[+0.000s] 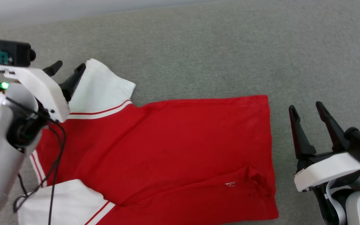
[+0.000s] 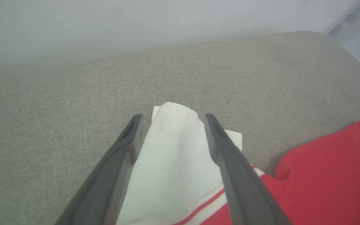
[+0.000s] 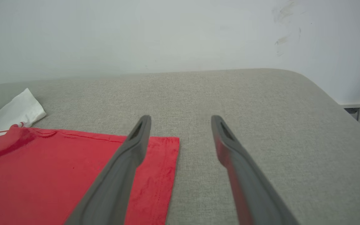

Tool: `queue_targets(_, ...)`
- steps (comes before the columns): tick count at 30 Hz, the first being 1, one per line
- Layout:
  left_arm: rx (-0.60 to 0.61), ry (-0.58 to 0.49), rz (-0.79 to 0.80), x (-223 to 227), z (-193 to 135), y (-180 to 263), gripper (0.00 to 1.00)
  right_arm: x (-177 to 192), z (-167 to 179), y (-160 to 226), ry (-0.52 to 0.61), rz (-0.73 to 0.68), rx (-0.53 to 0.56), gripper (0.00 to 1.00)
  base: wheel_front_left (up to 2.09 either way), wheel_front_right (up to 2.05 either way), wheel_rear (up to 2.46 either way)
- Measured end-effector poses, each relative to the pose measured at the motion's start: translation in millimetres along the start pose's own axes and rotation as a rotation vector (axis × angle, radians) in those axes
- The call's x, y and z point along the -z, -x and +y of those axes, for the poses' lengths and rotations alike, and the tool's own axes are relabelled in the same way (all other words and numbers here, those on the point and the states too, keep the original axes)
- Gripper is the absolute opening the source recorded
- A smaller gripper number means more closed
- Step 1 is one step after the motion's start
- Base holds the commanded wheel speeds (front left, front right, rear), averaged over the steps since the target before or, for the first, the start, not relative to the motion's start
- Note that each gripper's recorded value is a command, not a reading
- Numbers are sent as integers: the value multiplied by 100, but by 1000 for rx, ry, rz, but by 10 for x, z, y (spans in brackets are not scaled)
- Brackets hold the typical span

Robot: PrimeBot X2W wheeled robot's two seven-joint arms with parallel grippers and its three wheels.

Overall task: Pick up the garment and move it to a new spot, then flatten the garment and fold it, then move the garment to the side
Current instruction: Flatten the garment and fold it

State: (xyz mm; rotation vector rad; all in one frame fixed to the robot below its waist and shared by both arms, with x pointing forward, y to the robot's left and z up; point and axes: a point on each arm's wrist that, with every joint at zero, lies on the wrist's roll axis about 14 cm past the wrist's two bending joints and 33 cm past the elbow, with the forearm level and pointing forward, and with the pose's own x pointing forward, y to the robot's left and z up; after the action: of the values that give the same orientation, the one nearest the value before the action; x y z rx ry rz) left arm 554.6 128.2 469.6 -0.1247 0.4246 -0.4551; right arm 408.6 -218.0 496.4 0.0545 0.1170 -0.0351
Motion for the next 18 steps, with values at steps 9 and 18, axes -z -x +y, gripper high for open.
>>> queue_targets(9, 64, -12, 365, 356, 58, -390, 100, 294, -155, 48, -55, 81, 50, 100, 0, 0, 0)
queue_targets(18, 71, -37, 640, 855, 141, -549, 100, 591, -273, 87, -105, 156, 95, 100, 0, 0, 0)
